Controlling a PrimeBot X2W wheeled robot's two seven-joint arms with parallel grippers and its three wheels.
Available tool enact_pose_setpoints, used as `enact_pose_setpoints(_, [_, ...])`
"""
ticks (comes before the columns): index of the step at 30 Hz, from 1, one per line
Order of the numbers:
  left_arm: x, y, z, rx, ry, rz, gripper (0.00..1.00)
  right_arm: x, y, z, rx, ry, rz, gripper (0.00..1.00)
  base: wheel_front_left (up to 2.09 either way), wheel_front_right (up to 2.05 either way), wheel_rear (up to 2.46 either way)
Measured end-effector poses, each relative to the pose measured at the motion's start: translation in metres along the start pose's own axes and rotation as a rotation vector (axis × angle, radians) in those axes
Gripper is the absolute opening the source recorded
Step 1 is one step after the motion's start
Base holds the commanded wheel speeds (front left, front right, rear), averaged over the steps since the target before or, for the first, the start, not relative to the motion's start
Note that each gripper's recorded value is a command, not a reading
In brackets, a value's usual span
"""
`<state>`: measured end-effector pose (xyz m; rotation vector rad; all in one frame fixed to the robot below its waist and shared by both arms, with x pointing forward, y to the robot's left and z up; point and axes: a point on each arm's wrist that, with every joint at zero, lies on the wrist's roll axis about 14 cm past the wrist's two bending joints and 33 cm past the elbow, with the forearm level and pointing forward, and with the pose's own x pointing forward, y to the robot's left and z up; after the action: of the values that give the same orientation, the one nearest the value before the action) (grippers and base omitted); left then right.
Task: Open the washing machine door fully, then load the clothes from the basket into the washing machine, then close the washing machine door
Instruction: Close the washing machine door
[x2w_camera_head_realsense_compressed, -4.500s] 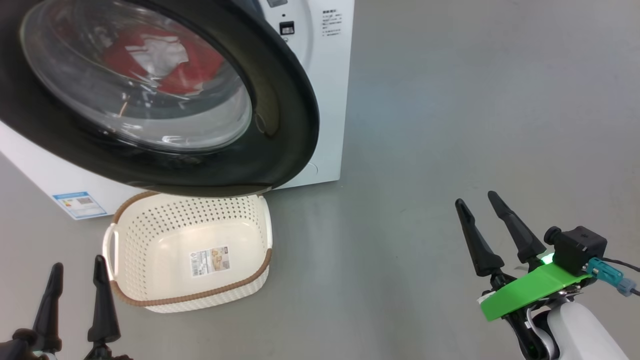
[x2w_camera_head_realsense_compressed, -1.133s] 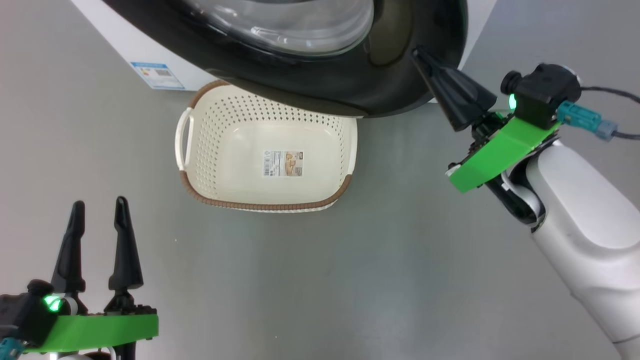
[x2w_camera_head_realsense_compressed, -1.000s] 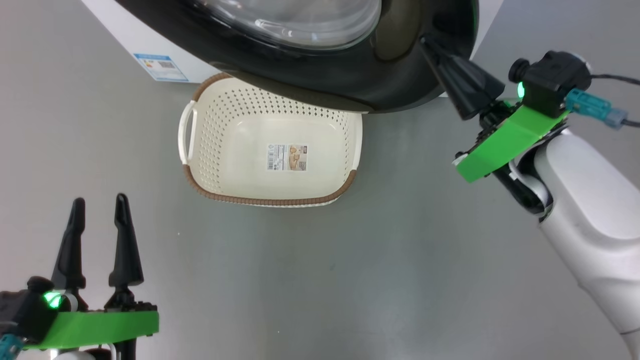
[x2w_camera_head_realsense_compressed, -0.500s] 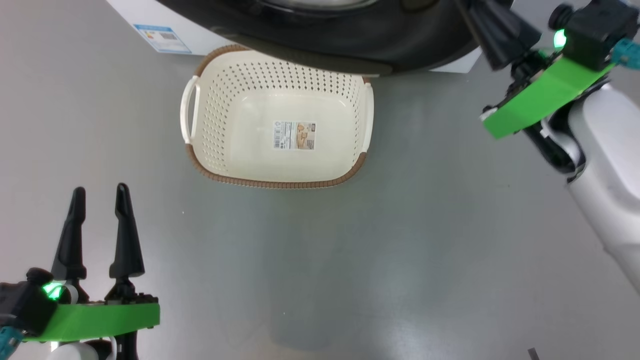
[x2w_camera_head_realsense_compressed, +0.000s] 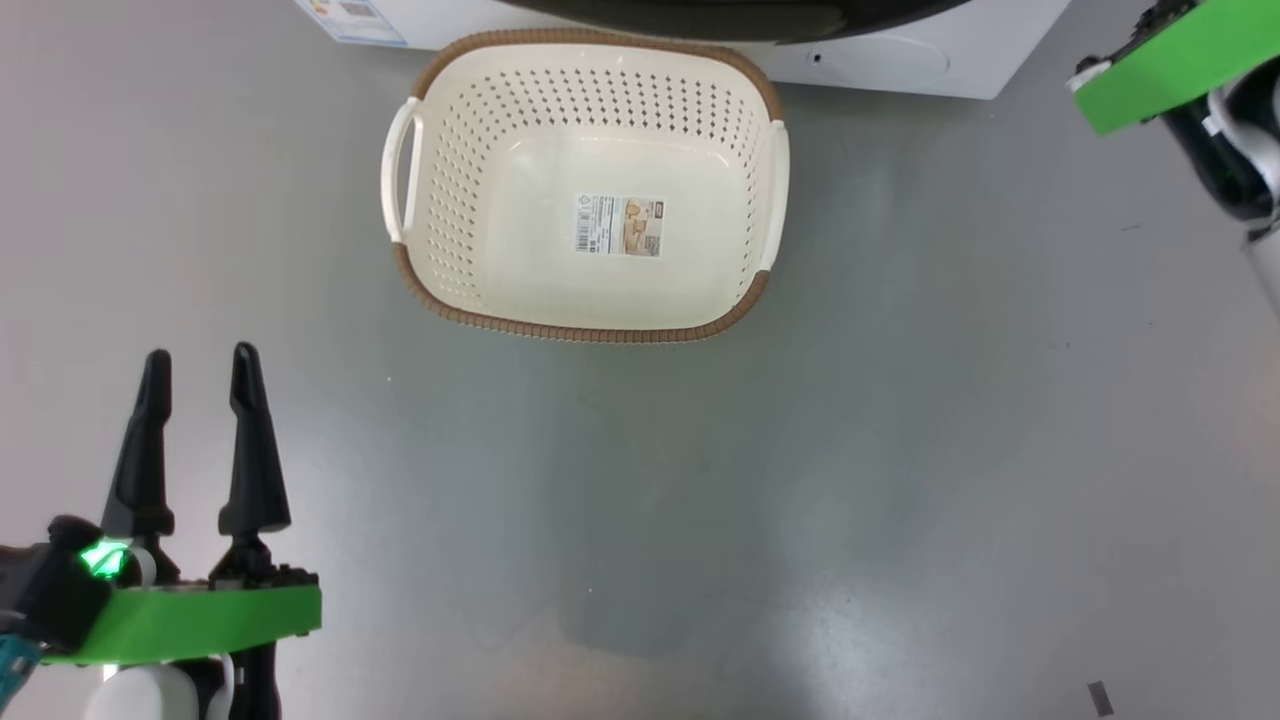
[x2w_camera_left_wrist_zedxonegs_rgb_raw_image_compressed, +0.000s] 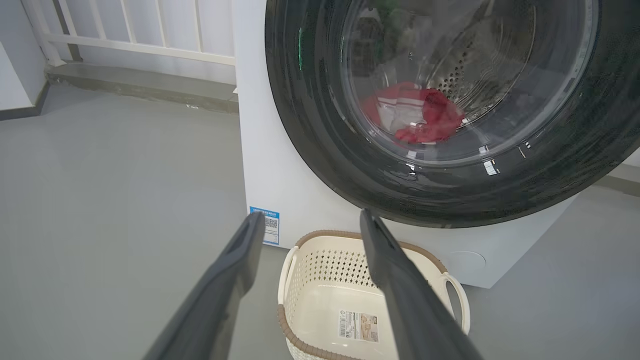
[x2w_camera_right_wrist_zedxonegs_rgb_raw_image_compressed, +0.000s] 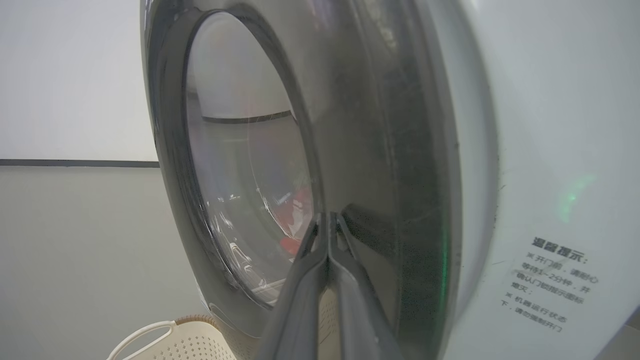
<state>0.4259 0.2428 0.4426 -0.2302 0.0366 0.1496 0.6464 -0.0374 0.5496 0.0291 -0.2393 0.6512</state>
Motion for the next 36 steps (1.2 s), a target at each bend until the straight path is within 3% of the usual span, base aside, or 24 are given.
enact_pose_setpoints(15, [0.003, 0.011, 0.005, 0.008, -0.015, 0.034, 1.00, 0.027, -0.031, -0.001, -0.053, -0.004, -0.049, 0.00, 0.00, 0.00, 0.00])
enact_pose_setpoints(29, [0.001, 0.002, 0.022, -0.012, -0.064, 0.013, 1.00, 0.014, -0.035, 0.025, -0.069, -0.019, -0.095, 0.00, 0.00, 0.00, 0.00])
enact_pose_setpoints(30, [0.001, 0.001, 0.024, -0.012, -0.067, 0.011, 1.00, 0.011, -0.034, 0.026, -0.068, -0.016, -0.094, 0.10, 0.00, 0.00, 0.00])
enact_pose_setpoints(31, [0.000, 0.000, 0.025, -0.013, -0.071, 0.007, 1.00, 0.009, -0.032, 0.026, -0.069, -0.013, -0.092, 0.30, 0.00, 0.00, 0.00])
enact_pose_setpoints(32, [0.000, -0.001, 0.027, -0.013, -0.073, 0.004, 1.00, 0.006, -0.029, 0.027, -0.069, -0.011, -0.090, 0.44, 0.00, 0.00, 0.00])
enact_pose_setpoints(33, [-0.001, -0.001, 0.028, -0.013, -0.076, 0.001, 1.00, 0.003, -0.027, 0.027, -0.066, -0.009, -0.089, 0.62, 0.00, 0.00, 0.00])
enact_pose_setpoints(34, [-0.002, -0.002, 0.029, -0.012, -0.079, -0.002, 1.00, 0.000, -0.025, 0.028, -0.062, -0.009, -0.091, 0.90, 0.00, 0.00, 0.00])
enact_pose_setpoints(35, [-0.004, -0.003, 0.030, -0.012, -0.080, -0.004, 1.00, -0.004, -0.024, 0.030, -0.058, -0.008, -0.095, 1.00, 0.00, 0.00, 0.00])
enact_pose_setpoints(36, [-0.006, -0.003, 0.031, -0.012, -0.080, -0.006, 1.00, -0.008, -0.023, 0.031, -0.054, -0.008, -0.099, 1.00, 0.00, 0.00, 0.00])
